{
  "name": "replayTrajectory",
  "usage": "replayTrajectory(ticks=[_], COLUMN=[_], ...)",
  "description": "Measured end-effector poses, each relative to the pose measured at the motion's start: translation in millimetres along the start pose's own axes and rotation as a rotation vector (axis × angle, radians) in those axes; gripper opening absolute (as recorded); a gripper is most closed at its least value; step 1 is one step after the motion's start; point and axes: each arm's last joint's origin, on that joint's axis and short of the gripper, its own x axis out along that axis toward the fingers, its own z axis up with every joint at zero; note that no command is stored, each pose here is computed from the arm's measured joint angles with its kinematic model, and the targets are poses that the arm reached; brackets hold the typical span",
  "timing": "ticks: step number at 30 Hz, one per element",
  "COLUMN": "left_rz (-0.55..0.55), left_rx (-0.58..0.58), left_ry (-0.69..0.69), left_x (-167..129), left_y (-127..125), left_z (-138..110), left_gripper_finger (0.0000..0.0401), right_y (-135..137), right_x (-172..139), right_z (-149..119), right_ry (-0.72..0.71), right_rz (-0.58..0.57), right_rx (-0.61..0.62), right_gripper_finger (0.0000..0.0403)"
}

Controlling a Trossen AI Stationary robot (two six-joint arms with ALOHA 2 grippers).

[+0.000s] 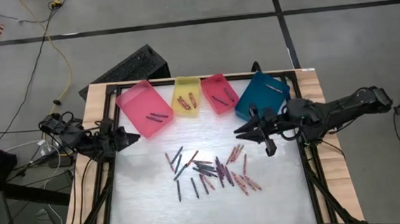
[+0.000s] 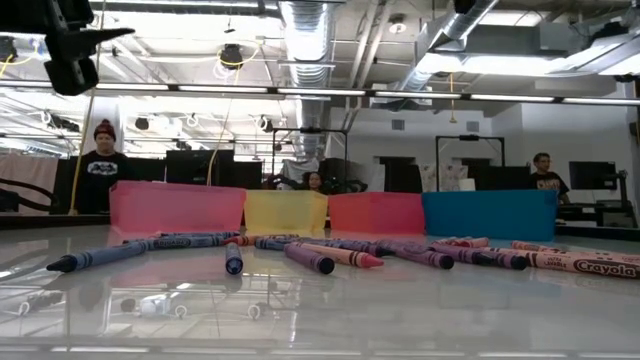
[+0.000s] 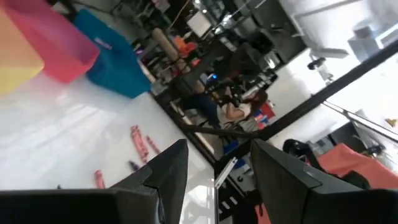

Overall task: Sort crayons
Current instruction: Put the red crayon into the yellow bin

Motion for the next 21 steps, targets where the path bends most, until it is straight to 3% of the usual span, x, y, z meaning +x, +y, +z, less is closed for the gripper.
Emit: replayTrajectory(ticks=[4, 14, 18, 21], left_rz=[-0.024, 0.039, 0.103, 0.126], left_rx=[0.073, 0.159, 0.14, 0.138], left_ry=[0.036, 0.052, 0.085, 0.1], left_x=[0, 0, -1, -1], left_y=[0, 5, 12, 14], left_z=[-2, -5, -9, -11], left_gripper_finger=[0.0165, 0.0165, 0.0165, 0.0165], right_y=[-4, -11, -10, -6], right_x=[-3, 7, 12, 17], right_z=[-15, -55, -66, -63], right_ry=[-0.023, 0.228, 0.283, 0.231], right_rz=[-0.024, -0.121, -0.131, -0.086], right_rx=[0.067, 0.369, 0.406, 0.373], right_gripper_finger=[0.0082, 0.0082, 0.0082, 0.0082])
